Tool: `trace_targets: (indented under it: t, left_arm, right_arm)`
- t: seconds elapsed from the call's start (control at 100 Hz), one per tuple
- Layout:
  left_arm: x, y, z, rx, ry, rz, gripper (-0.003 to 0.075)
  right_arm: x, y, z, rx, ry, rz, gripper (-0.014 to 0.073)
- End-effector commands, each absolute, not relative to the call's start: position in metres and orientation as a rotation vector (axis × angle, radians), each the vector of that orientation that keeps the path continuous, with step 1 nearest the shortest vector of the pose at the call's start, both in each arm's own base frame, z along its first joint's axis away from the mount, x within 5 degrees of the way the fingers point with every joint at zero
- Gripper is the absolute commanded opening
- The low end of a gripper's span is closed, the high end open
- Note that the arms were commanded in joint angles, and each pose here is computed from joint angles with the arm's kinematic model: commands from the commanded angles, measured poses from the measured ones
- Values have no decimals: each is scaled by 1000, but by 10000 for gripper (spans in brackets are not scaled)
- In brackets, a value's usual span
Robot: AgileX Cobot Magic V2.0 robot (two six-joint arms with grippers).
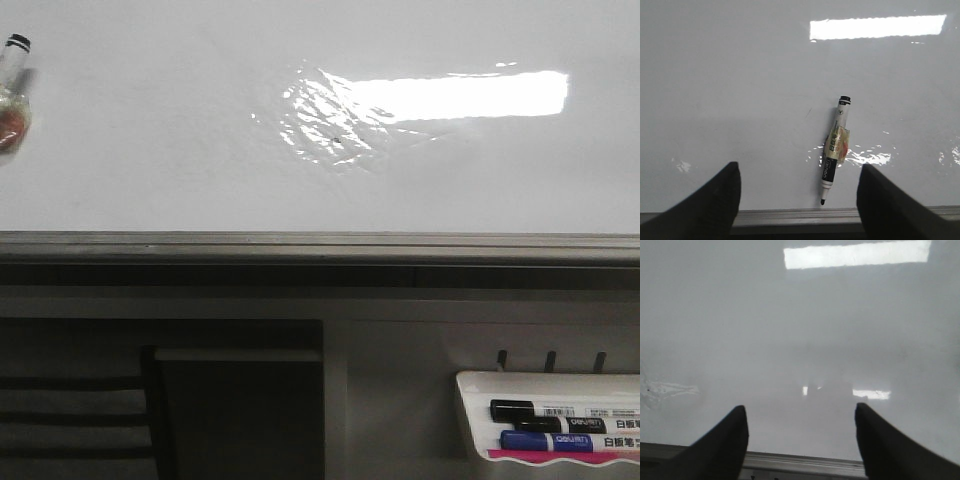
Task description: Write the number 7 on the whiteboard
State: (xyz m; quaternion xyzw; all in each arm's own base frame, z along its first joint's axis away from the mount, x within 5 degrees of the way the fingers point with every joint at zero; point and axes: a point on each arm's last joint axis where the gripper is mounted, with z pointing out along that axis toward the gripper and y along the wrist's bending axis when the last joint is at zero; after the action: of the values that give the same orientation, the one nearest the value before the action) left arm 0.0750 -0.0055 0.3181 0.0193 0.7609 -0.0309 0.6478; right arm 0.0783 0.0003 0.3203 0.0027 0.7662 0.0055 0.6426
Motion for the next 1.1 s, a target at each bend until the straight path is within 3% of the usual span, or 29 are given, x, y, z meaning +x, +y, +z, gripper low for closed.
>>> trace_targets:
  t: [0.0,0.46,0.66,1.09]
  left_arm:
    - [76,-5,336,33,1630,-76,489]
    - [78,-7,336,0,1634,-136,489]
    - [96,-9,326,94,1742,-63,489]
    - [154,-37,300,303,1976,-116,489]
  right_arm:
    - [80,0,337,3,1646,-3,472]
    - [80,0,337,5,1652,-1,472]
    - [80,0,337,8,1652,5,472]
    - [80,1,337,30,1652,46,472]
